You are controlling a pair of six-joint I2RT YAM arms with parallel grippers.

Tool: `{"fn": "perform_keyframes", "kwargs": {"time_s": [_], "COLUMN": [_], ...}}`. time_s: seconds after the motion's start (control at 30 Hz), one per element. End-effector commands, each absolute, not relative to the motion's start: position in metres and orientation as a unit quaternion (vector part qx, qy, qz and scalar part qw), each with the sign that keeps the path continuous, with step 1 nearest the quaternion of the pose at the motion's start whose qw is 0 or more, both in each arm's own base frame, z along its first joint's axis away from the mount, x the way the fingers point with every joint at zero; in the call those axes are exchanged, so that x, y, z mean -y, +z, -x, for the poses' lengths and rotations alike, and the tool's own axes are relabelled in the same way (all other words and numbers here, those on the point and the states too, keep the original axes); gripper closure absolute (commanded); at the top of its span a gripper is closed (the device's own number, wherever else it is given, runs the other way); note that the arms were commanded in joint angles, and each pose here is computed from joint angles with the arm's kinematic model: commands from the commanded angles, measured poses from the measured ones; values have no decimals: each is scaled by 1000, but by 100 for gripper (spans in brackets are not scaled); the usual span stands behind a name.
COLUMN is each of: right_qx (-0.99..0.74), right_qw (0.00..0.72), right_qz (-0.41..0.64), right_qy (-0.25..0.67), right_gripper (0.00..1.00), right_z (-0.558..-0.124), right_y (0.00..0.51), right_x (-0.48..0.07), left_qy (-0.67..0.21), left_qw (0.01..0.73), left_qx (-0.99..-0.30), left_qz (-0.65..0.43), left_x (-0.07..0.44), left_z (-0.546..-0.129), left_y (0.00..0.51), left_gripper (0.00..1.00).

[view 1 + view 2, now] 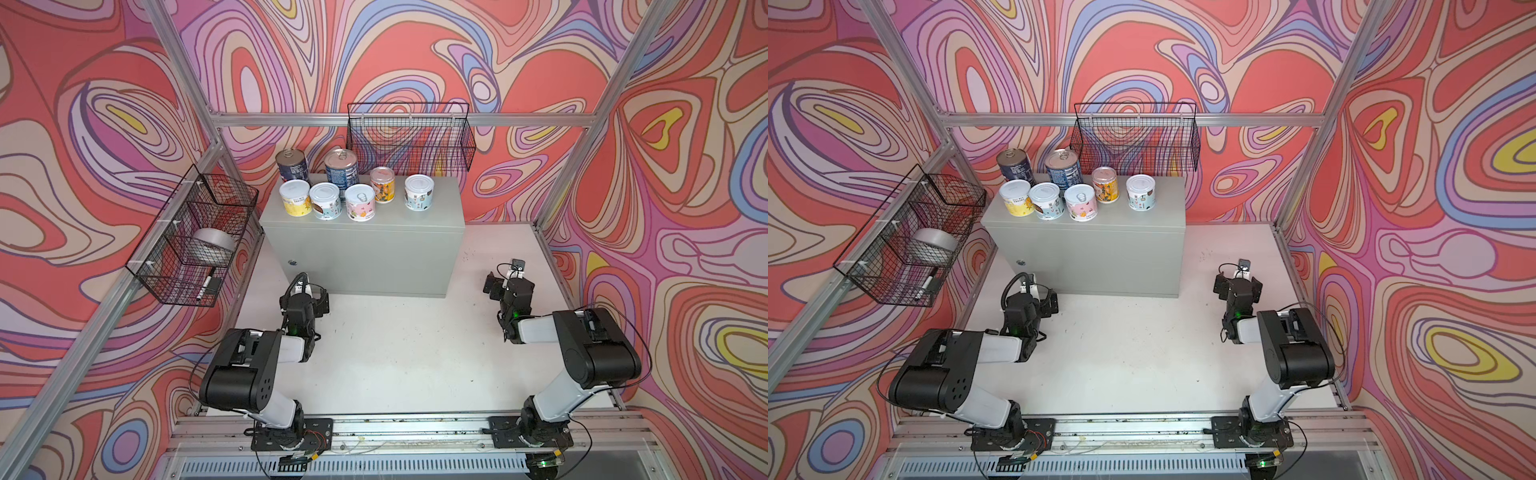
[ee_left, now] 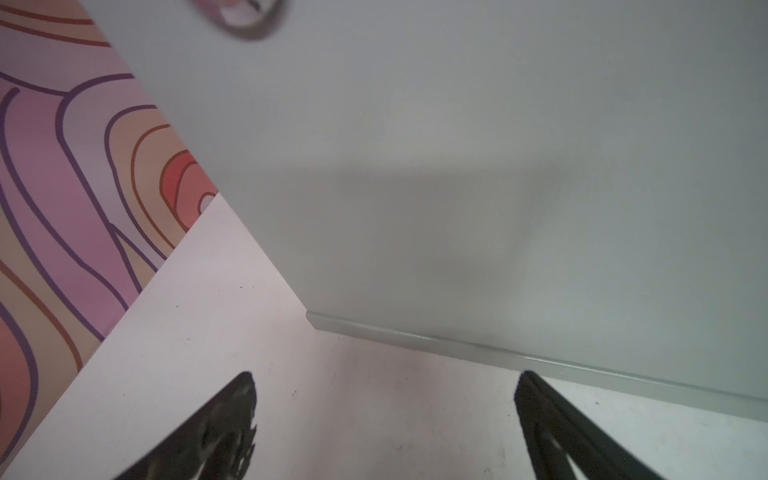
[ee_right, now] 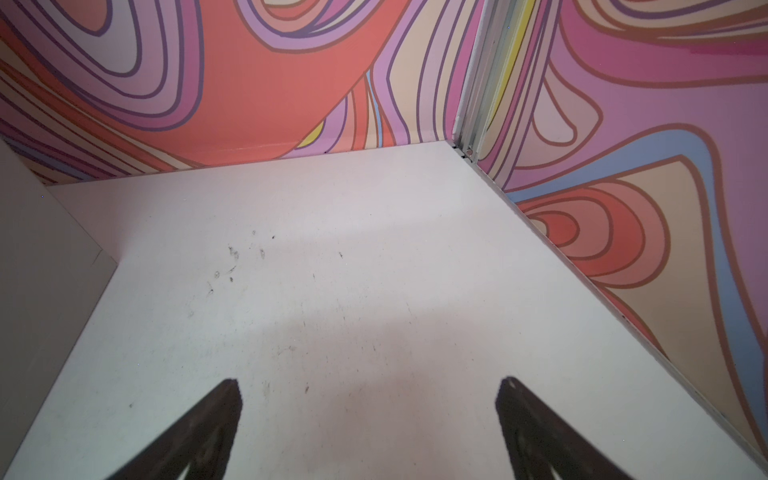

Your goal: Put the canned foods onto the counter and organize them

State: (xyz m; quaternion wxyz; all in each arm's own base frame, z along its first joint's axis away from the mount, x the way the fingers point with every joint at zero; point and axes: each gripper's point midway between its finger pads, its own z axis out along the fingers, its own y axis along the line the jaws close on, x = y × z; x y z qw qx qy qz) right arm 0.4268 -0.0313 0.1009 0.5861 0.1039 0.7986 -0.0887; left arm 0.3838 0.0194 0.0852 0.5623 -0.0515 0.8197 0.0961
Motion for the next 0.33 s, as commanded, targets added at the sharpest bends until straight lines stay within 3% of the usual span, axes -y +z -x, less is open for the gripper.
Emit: {"fn": "perform_keyframes", "kwargs": {"time_s": [0.0,0.3], "right_qx": [-800,-796], "right_qw": [586,593], "right_qz": [-100,-92], "right_qy": [-83,-76], "right_gripper": [1,2], "right_z": [-430,-428], "right_y": [101,101], "right_x": [28,26], "left_qy": [98,91], "left_qw": [578,574], "left_qx": [-808,-811], "left_qz": [64,62], "left_x": [-23,-23], "left_z": [-387,-389], "left_y": [93,92], "left_gripper": [0,0]}}
